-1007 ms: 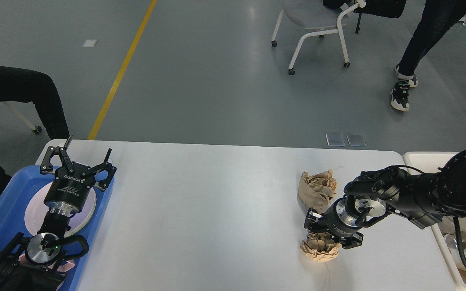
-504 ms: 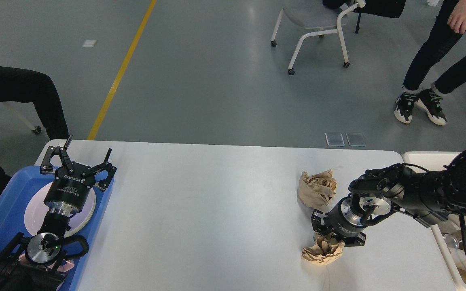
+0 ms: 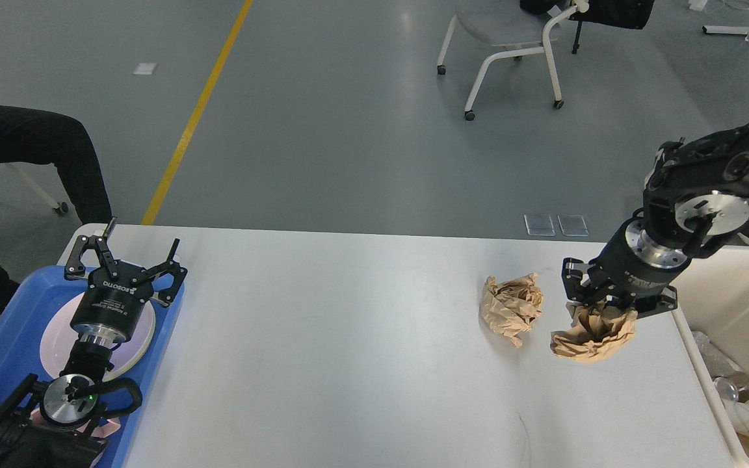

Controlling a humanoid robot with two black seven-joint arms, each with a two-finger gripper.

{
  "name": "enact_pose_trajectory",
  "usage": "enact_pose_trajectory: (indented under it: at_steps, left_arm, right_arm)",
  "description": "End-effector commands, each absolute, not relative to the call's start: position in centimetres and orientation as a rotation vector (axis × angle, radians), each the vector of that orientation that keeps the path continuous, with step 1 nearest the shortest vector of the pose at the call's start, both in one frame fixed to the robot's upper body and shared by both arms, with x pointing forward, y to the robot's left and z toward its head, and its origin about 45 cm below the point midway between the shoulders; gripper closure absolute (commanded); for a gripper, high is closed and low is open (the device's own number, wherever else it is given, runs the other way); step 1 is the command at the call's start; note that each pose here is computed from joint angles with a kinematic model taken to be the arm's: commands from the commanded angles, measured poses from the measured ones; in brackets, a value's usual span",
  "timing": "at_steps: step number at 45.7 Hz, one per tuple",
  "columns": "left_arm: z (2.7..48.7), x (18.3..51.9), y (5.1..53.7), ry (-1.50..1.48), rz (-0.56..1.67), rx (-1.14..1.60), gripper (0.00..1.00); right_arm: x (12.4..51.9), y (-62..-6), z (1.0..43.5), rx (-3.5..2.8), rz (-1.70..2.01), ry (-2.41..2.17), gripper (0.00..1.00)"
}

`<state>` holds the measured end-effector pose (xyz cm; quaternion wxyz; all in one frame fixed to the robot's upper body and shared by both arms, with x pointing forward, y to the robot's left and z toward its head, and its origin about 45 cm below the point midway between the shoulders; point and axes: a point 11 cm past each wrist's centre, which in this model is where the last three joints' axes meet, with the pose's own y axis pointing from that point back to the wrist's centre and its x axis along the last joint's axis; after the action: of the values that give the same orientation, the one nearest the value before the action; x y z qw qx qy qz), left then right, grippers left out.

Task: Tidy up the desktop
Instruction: 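Carry the paper piece with the right gripper into the bin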

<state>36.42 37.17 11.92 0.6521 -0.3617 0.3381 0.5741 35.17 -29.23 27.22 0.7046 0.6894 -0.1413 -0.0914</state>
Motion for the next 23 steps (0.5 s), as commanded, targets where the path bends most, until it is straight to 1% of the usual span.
enact_pose_trajectory:
  at_steps: [1, 7, 17, 23]
  left_arm:
    - [11.9, 36.4, 37.2, 0.768, 1.304, -0.821, 0.04]
    - [11.9, 36.4, 37.2, 0.767, 1.305, -0.822, 0.04]
    - [11.9, 36.4, 37.2, 0.766, 1.304, -0.822, 0.04]
    - [11.9, 36.4, 37.2, 0.767, 1.303, -0.821, 0.04]
  right_arm:
    - [34.5, -28.4, 32.3, 1.533, -0.145, -0.311, 1.00]
    - [33.4, -28.1, 35.0, 1.533, -0.128, -0.296, 1.00]
    - [33.6, -28.9, 35.2, 1.539, -0.132, -0.342, 1.00]
    - [34.0, -31.2, 35.1, 1.530, -0.162, -0.408, 1.00]
